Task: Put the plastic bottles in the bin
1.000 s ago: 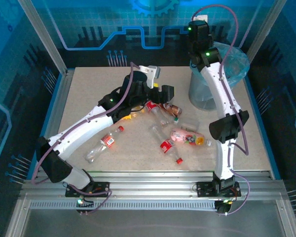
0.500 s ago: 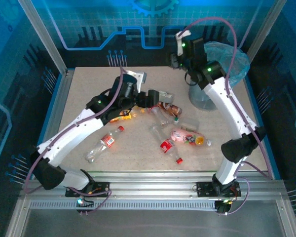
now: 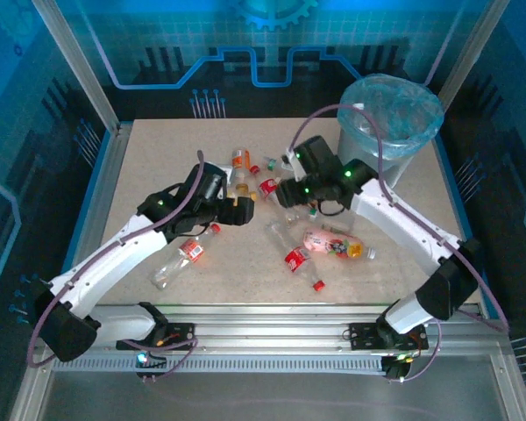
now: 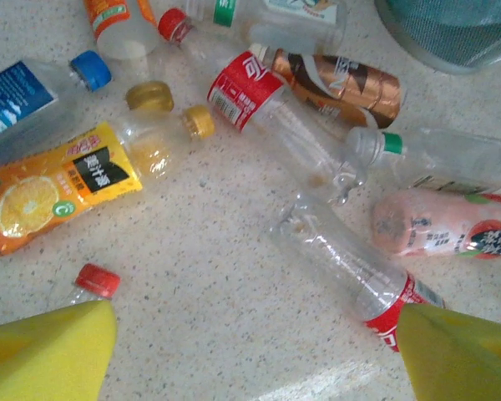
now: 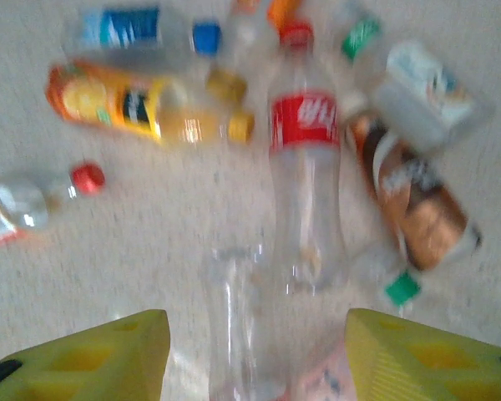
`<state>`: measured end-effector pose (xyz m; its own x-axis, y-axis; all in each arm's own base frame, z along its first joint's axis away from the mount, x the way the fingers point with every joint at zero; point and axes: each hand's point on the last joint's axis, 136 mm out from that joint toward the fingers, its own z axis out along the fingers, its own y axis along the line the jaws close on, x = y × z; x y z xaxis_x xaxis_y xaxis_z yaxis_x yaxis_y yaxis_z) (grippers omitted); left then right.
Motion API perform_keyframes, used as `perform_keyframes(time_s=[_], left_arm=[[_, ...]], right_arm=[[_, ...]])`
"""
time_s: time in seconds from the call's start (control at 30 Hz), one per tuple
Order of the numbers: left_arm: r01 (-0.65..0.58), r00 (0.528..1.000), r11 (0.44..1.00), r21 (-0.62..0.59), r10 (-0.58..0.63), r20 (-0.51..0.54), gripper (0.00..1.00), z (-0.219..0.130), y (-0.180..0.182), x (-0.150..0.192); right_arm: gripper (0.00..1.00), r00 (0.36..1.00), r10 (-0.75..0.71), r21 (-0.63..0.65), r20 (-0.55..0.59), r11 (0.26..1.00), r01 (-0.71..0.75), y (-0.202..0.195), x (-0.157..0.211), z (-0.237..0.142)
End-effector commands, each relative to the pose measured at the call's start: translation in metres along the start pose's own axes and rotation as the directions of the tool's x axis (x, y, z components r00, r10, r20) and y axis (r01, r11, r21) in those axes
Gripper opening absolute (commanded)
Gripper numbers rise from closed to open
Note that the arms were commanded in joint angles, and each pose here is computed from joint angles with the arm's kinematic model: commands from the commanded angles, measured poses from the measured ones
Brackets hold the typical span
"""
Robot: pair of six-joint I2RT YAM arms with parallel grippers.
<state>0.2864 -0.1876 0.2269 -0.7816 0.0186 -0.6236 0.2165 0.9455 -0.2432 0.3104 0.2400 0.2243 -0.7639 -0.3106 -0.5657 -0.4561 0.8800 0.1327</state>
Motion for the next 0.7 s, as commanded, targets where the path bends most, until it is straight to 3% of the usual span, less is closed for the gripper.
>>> perform_keyframes(time_s=[0.0, 0.2, 0.47, 0.67], left_arm=[[0.009, 1.0, 1.0, -0.026, -0.009, 0.003, 0.88, -0.006, 0.01, 0.005], [0.055, 0.997, 0.998, -0.01, -0.055, -0.045, 0.89, 0.003, 0.01, 0.019], [0.17, 0.97, 0.976, 0.137, -0.142, -0.196, 0.91, 0.032, -0.007, 0.07], [0.143, 0.95, 0.981, 0.133, -0.099, -0.297, 0.92, 0.034, -0.001, 0.103]], right_arm=[[0.59, 0.995, 0.019, 0.003, -0.099, 1.0, -0.019, 0.004, 0.038, -0.002], [0.64, 0.967, -0.052, 0.037, -0.249, 0.997, 0.063, 0.006, 0.074, 0.02], [0.66, 0.93, -0.14, 0.015, -0.339, 0.988, 0.154, 0.024, 0.092, 0.06], [0.68, 0.898, -0.175, 0.048, -0.404, 0.976, 0.212, 0.03, 0.105, 0.09]])
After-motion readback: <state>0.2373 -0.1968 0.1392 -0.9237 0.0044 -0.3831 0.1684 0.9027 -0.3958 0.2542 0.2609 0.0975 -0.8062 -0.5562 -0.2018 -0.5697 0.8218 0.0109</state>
